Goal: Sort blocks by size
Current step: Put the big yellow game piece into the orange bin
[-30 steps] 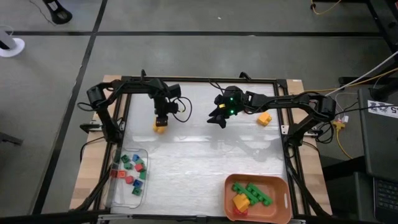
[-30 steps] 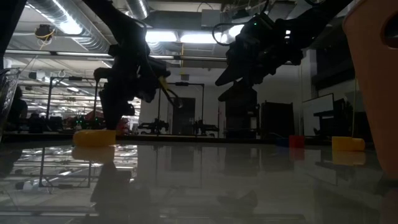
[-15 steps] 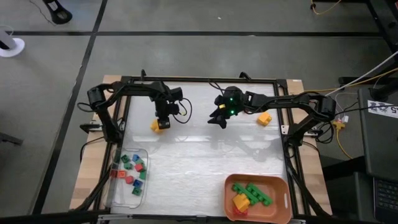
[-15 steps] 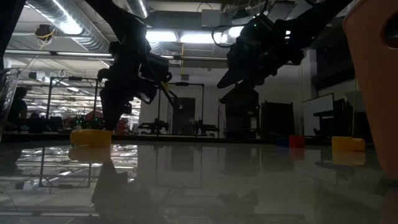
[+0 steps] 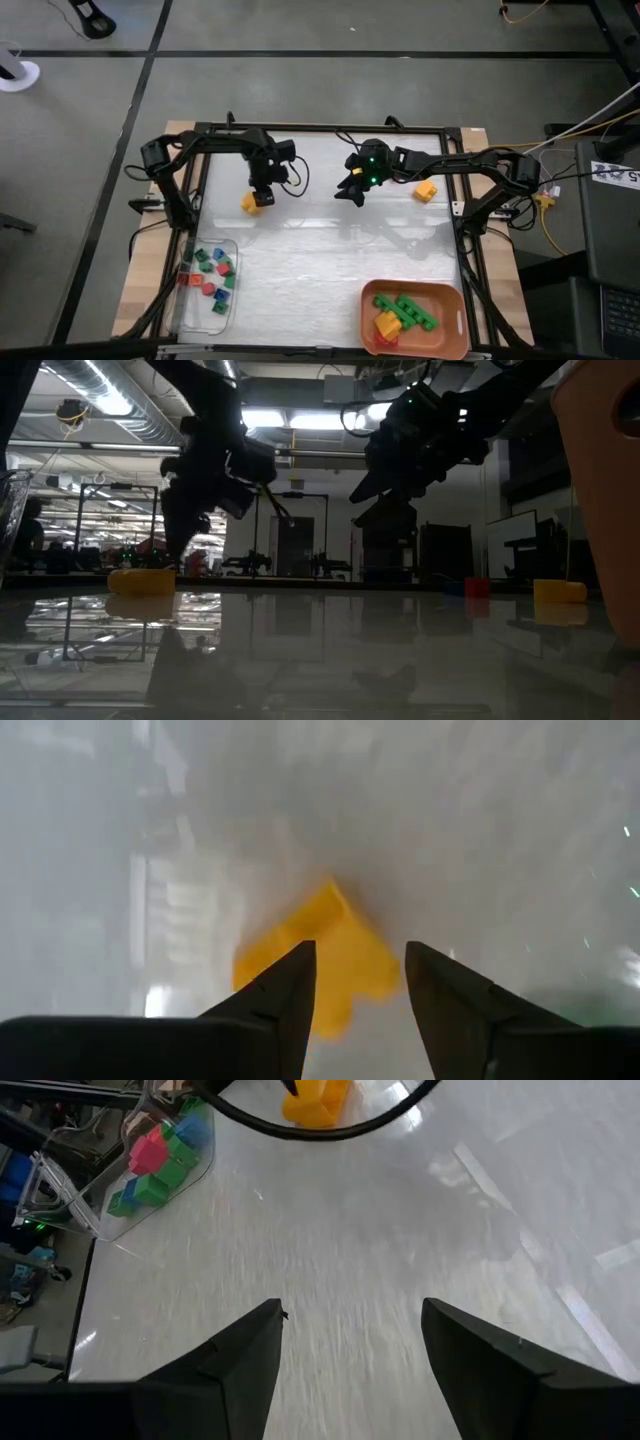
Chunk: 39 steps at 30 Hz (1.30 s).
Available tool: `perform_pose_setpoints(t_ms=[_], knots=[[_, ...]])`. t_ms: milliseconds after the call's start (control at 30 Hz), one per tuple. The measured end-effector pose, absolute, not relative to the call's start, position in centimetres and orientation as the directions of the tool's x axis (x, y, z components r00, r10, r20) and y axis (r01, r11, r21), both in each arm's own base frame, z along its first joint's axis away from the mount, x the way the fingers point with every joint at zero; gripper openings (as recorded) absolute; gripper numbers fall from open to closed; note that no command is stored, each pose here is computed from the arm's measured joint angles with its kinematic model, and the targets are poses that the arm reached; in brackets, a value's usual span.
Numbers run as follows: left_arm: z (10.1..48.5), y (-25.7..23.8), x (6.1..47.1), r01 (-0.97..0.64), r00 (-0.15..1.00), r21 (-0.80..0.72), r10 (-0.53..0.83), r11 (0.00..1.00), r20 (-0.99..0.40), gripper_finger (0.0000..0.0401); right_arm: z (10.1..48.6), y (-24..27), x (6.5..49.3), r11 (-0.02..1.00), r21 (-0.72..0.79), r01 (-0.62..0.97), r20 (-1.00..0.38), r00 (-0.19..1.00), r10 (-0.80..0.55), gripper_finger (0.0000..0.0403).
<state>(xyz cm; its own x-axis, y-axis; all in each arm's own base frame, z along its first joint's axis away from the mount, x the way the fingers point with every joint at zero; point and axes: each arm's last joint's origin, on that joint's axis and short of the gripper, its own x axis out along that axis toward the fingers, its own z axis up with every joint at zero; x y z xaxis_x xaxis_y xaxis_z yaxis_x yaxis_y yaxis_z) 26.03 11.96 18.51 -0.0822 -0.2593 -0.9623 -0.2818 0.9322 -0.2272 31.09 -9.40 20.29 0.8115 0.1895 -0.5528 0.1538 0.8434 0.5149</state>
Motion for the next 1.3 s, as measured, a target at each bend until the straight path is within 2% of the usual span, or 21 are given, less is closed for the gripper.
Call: perform_pose_setpoints(t_ms=[233,467,600,700,967,1300], knots=[[19.7,11.5,24.5,-0.427,-0.244,-0.214,-0.339,0.879,-0.909,0.0139,20.3,-9.4,31.1,0.846,0.507,0.166,-0.557,0.812,0.175,0.0238],[18.4,10.6,23.8,-0.447,-0.294,-0.199,-0.353,0.872,-0.888,0.0141,20.1,-9.4,31.0,0.846,0.500,0.187,-0.576,0.801,0.163,0.0238],[17.9,10.0,23.6,-0.534,-0.319,-0.145,-0.358,0.833,-0.878,0.0141,20.1,-9.4,31.0,0.847,0.499,0.186,-0.575,0.802,0.163,0.0238],[17.6,9.7,23.7,-0.583,-0.315,-0.110,-0.349,0.805,-0.882,0.0141,20.1,-9.5,31.0,0.856,0.487,0.175,-0.574,0.802,0.162,0.0238],[17.1,9.2,25.3,-0.670,-0.204,-0.083,-0.291,0.738,-0.935,0.0141,20.1,-9.5,31.0,0.857,0.486,0.174,-0.574,0.802,0.163,0.0238],[17.1,7.8,25.9,-0.702,-0.225,-0.013,-0.239,0.712,-0.945,0.0141,20.1,-9.5,31.0,0.857,0.485,0.174,-0.574,0.802,0.163,0.0238]])
